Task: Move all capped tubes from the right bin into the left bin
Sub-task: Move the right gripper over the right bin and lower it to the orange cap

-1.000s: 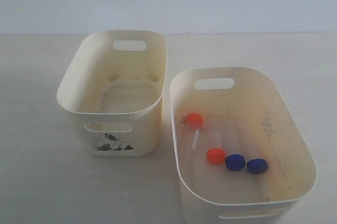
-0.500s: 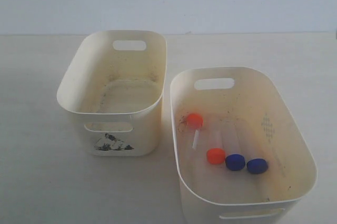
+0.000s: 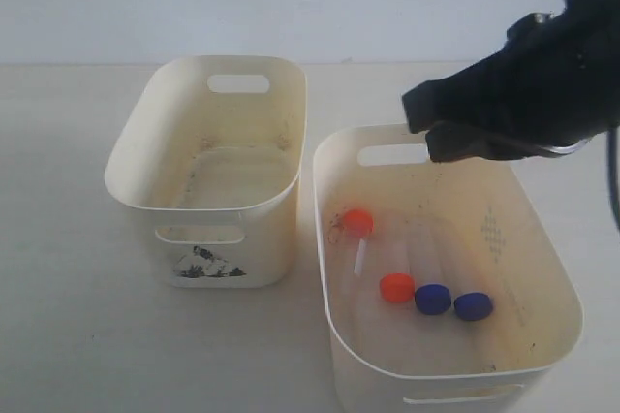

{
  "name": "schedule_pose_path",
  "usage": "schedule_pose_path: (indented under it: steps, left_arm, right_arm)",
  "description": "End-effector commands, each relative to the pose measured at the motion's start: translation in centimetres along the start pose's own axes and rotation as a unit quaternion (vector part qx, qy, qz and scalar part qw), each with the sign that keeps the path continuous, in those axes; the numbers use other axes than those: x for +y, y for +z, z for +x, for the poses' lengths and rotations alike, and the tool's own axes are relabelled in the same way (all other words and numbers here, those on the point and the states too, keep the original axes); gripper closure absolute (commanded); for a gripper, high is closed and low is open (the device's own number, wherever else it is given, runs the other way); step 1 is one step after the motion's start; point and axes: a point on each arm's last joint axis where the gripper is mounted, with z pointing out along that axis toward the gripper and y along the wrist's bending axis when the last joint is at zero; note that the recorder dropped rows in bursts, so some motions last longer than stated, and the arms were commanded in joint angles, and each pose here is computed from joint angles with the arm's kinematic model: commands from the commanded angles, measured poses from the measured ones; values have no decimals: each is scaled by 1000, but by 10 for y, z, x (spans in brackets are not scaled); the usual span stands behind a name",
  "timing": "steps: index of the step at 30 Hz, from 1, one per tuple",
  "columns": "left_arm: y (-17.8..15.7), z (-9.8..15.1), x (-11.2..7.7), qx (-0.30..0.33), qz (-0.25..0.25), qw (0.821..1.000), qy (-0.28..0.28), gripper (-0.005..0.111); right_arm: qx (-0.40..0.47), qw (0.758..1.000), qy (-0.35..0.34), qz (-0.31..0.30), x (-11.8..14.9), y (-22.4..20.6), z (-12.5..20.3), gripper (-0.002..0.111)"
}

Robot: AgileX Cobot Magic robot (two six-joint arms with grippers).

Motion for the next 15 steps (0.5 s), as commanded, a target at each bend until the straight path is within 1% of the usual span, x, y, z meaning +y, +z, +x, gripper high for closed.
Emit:
schedule_pose_path:
  steps: [1,4,9,13,15]
  left_arm:
    - [0,-1,0,-4,-1,1000,-4,102]
    - [0,-1,0,-4,-1,1000,-4,102]
    - [0,-1,0,-4,-1,1000,-4,102]
    - [0,-1,0,-4,-1,1000,-4,102]
    - [0,-1,0,-4,-1,1000,-4,102]
  right_arm:
    - [89,991,63,74,5,18,-10,109]
    - [126,986,68,84,5,35,-16,109]
    - [200,970,86,112,-1,72,-13,109]
    - [229,961,94,125,-6,96,-8,109]
    - [227,961,95,126,-8,109,-8,109]
